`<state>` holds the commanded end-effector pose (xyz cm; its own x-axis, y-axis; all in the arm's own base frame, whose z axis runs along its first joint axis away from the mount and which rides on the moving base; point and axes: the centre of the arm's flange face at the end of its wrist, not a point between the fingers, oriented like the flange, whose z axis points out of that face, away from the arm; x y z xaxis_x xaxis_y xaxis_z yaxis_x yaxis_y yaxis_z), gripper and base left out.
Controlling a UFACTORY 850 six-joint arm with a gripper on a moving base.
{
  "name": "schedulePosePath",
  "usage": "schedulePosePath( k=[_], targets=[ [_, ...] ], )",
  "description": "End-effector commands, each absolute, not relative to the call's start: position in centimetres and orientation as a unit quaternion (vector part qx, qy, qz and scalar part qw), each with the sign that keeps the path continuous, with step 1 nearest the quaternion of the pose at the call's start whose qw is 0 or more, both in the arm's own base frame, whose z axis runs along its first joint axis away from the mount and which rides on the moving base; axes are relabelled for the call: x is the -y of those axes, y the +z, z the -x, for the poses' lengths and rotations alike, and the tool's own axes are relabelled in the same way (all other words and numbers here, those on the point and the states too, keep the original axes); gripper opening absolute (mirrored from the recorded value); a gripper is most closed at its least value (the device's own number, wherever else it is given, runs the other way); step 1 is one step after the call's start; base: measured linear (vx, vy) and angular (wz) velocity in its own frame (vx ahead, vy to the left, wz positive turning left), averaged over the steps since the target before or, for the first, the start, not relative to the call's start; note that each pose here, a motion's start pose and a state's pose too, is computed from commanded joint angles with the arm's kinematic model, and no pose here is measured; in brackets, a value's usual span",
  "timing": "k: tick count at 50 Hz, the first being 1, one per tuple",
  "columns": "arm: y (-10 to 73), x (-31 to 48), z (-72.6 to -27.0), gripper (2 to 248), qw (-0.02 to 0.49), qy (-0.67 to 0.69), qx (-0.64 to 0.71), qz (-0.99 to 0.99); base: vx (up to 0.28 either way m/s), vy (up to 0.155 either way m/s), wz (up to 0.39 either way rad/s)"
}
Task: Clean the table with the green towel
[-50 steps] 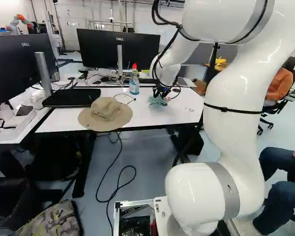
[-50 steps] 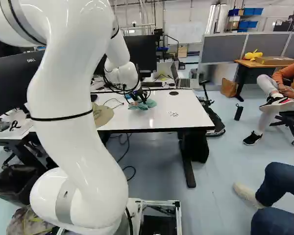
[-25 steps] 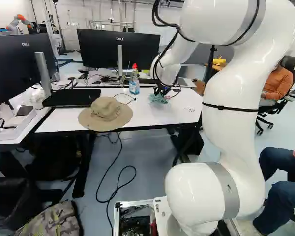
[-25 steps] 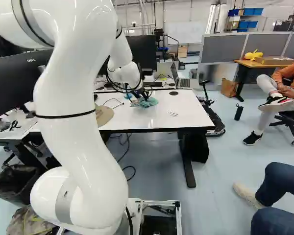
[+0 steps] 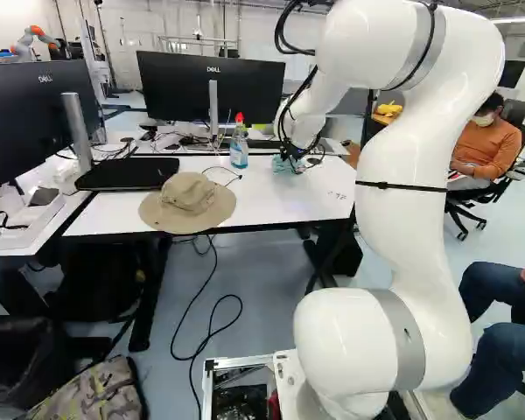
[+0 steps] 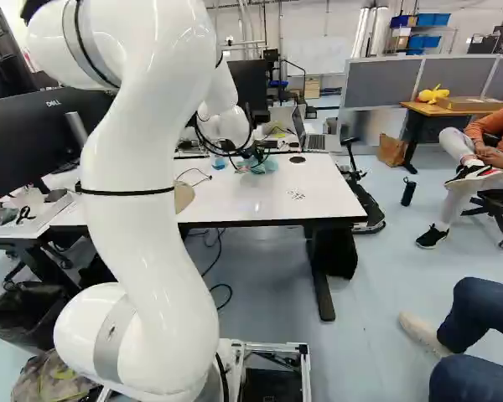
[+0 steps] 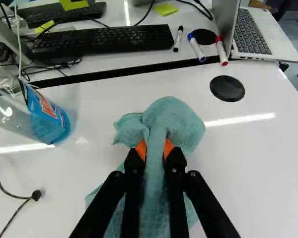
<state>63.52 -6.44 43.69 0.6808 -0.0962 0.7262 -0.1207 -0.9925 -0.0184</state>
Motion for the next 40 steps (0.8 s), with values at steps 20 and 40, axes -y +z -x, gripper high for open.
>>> schedulePosePath(
  k=[20,40],
  targets=[
    [41.7,6.9,-67.9,57,0.017,0.418,0.059,-0.906,0.000,0.000,0.000],
    [39.2,7.3,-69.5,57,0.018,0.422,0.060,-0.904,0.000,0.000,0.000]
  ],
)
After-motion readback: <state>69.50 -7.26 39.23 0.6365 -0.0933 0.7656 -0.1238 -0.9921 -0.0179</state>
